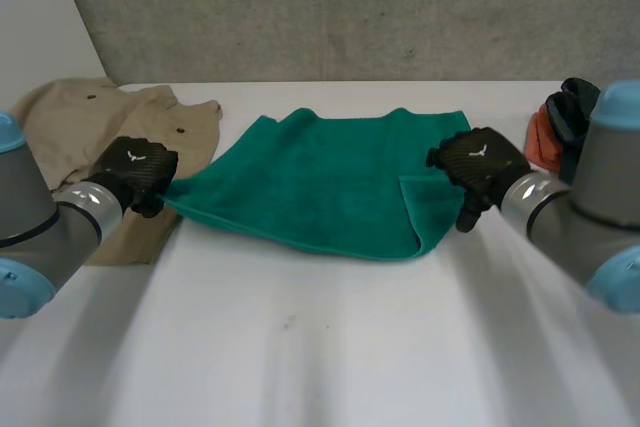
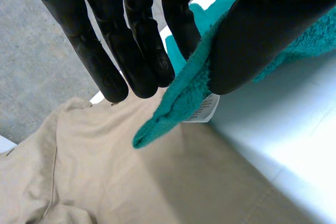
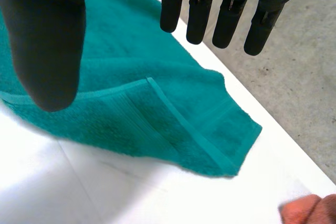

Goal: Fold the laundry.

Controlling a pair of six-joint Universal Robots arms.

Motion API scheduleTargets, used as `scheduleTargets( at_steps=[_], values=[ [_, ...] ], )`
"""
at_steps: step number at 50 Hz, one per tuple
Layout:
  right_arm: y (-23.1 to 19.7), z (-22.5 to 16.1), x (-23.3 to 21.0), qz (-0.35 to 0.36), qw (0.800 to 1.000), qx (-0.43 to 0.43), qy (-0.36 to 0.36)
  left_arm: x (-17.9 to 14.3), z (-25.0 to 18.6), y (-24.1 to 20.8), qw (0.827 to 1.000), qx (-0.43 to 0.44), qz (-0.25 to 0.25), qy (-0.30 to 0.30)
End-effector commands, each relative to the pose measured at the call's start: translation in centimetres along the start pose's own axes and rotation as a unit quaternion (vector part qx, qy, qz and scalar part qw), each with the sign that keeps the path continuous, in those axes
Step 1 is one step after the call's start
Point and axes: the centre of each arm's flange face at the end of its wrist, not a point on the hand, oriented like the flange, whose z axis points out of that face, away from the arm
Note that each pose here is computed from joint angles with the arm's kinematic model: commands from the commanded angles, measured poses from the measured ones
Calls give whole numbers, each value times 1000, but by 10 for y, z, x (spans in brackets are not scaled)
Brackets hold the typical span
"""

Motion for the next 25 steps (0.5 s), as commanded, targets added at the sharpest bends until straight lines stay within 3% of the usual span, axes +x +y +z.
scheduleTargets(
  at_steps=[1, 12, 25],
  values=[
    [-7, 13, 23, -66, 996, -36, -55, 1, -2, -3, 1000, 8, -4, 13],
    [-8, 61, 6, -191, 976, 8, -108, -4, -7, -16, 1000, 25, -7, 6],
    [15, 108, -10, -236, 967, 24, -94, -10, -22, -45, 998, 63, -23, 4]
  ],
)
